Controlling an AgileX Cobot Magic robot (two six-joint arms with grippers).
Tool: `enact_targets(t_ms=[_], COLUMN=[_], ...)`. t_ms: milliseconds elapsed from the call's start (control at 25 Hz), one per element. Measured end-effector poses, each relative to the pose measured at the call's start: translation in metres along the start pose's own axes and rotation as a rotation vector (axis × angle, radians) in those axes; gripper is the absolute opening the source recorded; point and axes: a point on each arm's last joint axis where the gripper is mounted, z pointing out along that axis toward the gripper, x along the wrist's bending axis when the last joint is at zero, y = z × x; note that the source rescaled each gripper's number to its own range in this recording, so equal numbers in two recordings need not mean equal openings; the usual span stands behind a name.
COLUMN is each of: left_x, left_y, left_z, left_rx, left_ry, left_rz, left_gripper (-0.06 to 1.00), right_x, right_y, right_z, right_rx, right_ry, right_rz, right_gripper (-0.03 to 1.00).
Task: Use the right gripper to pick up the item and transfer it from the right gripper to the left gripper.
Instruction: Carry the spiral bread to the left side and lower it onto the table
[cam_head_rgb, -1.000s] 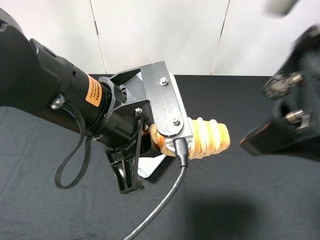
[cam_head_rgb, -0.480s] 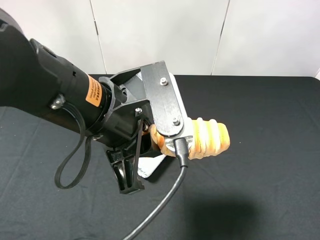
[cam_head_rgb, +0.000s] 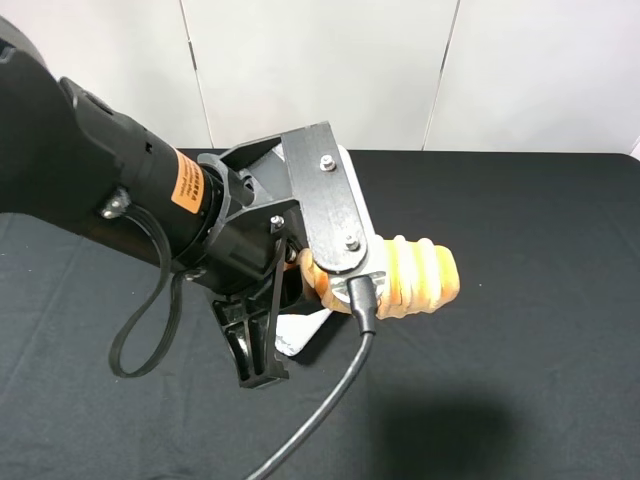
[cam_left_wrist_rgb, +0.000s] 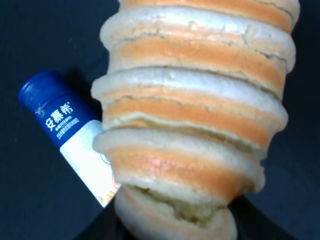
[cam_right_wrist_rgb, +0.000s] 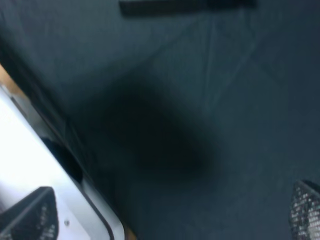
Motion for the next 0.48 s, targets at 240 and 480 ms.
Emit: enact_targets(t_ms=[240,480], left_x=[0.000,0.000], left_y=[0.000,0.000], left_z=[0.000,0.000], left_rx=[0.000,0.000], left_ry=[0.000,0.000], left_rz=[0.000,0.000], left_gripper=[0.04,0.03], right_x=[0.001,-0.001], right_y=[-0.019,-0.027], right_z=[-0.010,-0.017], right_rx=[-0.226,-0.315], right_ry=[0.018,-0.009], right_rz=[0.008,-0.001], right_gripper=[1.00,1.00])
